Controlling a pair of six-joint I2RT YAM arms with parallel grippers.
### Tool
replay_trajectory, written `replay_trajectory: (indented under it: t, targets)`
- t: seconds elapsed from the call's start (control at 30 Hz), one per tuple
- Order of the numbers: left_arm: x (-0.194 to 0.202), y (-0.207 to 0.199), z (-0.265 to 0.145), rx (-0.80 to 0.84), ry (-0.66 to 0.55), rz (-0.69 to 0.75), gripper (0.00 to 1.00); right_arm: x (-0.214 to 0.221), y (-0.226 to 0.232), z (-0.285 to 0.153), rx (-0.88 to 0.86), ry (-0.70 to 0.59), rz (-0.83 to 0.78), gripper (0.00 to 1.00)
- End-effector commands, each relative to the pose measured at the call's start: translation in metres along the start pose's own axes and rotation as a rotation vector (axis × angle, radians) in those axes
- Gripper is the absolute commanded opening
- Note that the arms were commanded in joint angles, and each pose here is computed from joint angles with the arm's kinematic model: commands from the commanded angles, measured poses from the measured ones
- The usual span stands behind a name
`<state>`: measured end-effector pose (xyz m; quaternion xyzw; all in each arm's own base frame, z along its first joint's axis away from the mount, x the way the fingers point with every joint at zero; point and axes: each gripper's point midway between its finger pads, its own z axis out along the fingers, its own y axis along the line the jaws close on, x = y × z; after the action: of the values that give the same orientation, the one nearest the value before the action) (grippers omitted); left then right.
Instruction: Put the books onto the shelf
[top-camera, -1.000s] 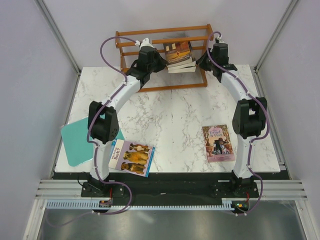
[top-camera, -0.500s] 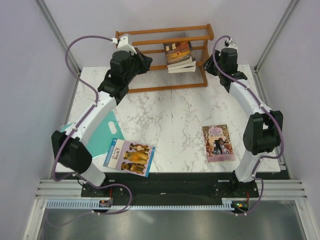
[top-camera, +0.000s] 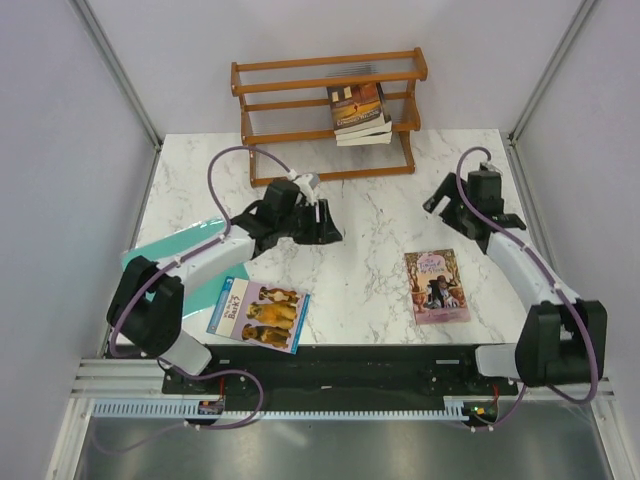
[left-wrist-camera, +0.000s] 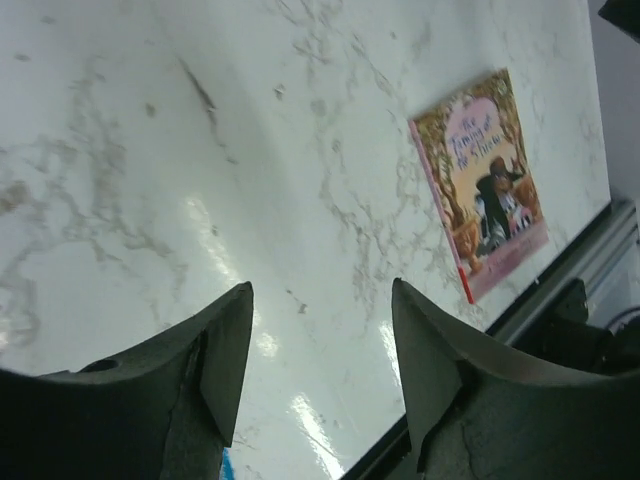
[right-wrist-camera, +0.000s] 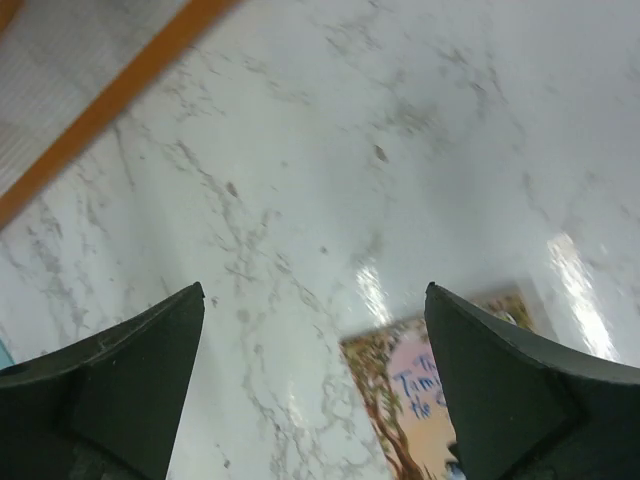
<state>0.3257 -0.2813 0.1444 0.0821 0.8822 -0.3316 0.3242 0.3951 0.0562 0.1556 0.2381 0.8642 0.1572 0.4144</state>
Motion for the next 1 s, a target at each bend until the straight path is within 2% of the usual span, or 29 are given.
replay_trajectory:
  t: [0.0, 0.23, 0.37, 0.47, 0.57, 0.8, 0.97]
  targets:
    - [0.03, -0.061, 0.018, 0.215, 0.093, 0.028, 0.66, 0.029, -0.037, -0.044, 0.119, 0.024, 0.089, 0.98]
    - [0.076, -0.109, 0.074, 0.387, 0.33, -0.08, 0.73, 0.091, -0.089, -0.056, 0.299, 0.165, 0.16, 0.98]
    - [0.089, -0.126, 0.094, 0.427, 0.379, -0.108, 0.75, 0.12, -0.114, -0.058, 0.411, 0.265, 0.162, 0.98]
    - [0.095, -0.13, 0.106, 0.451, 0.42, -0.147, 0.78, 0.131, -0.125, -0.061, 0.454, 0.289, 0.16, 0.98]
    - [0.095, -0.132, 0.114, 0.466, 0.436, -0.169, 0.84, 0.136, -0.135, -0.064, 0.489, 0.286, 0.15, 0.98]
    - [0.097, -0.14, 0.125, 0.508, 0.473, -0.219, 0.85, 0.131, -0.156, -0.063, 0.571, 0.25, 0.08, 0.98]
    - [0.103, -0.139, 0.128, 0.518, 0.497, -0.248, 0.85, 0.13, -0.143, -0.045, 0.46, 0.289, -0.007, 0.98]
